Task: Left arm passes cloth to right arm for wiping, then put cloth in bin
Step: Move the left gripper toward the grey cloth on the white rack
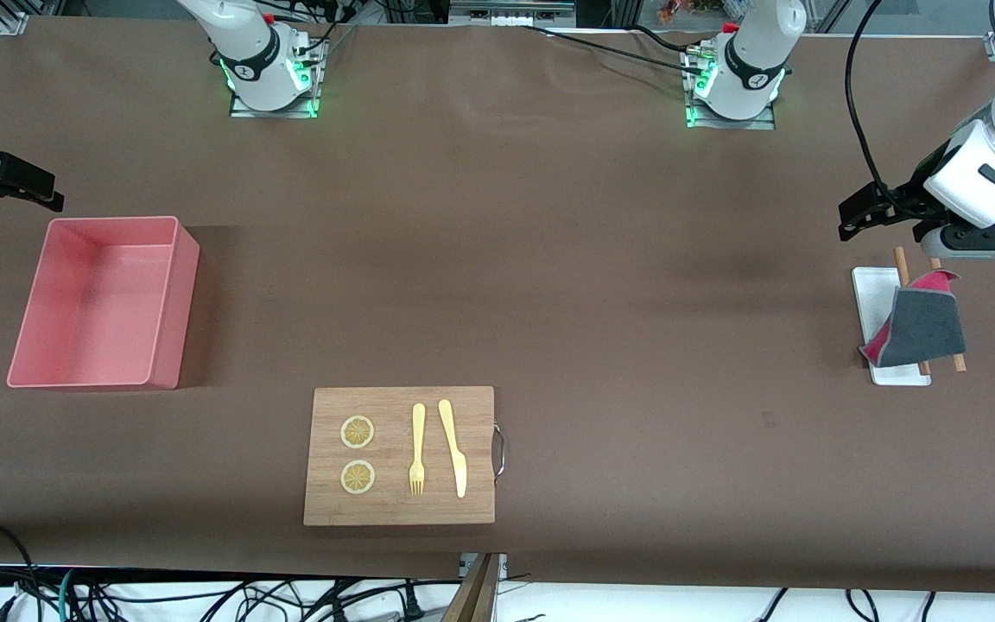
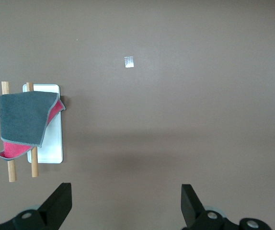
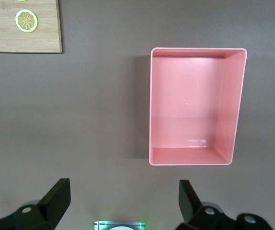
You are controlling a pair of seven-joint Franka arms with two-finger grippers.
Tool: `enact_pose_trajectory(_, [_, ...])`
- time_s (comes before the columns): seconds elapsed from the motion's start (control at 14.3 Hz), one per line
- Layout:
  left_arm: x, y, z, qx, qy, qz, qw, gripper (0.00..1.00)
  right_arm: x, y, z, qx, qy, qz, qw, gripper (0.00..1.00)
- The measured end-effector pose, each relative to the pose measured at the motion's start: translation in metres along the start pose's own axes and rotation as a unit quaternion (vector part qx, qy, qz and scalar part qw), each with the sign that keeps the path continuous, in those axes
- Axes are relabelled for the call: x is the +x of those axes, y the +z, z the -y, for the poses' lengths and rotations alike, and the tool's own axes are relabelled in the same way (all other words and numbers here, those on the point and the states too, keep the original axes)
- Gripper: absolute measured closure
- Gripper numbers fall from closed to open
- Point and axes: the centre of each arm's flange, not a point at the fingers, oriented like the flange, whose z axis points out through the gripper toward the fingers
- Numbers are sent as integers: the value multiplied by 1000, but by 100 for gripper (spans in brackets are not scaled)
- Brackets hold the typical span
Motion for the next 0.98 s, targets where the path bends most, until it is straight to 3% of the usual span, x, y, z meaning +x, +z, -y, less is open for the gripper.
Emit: enact_pose_trajectory(0.98, [3,6,0,0,0,7,1000,0,0,0,0,0,0,0,1000,0])
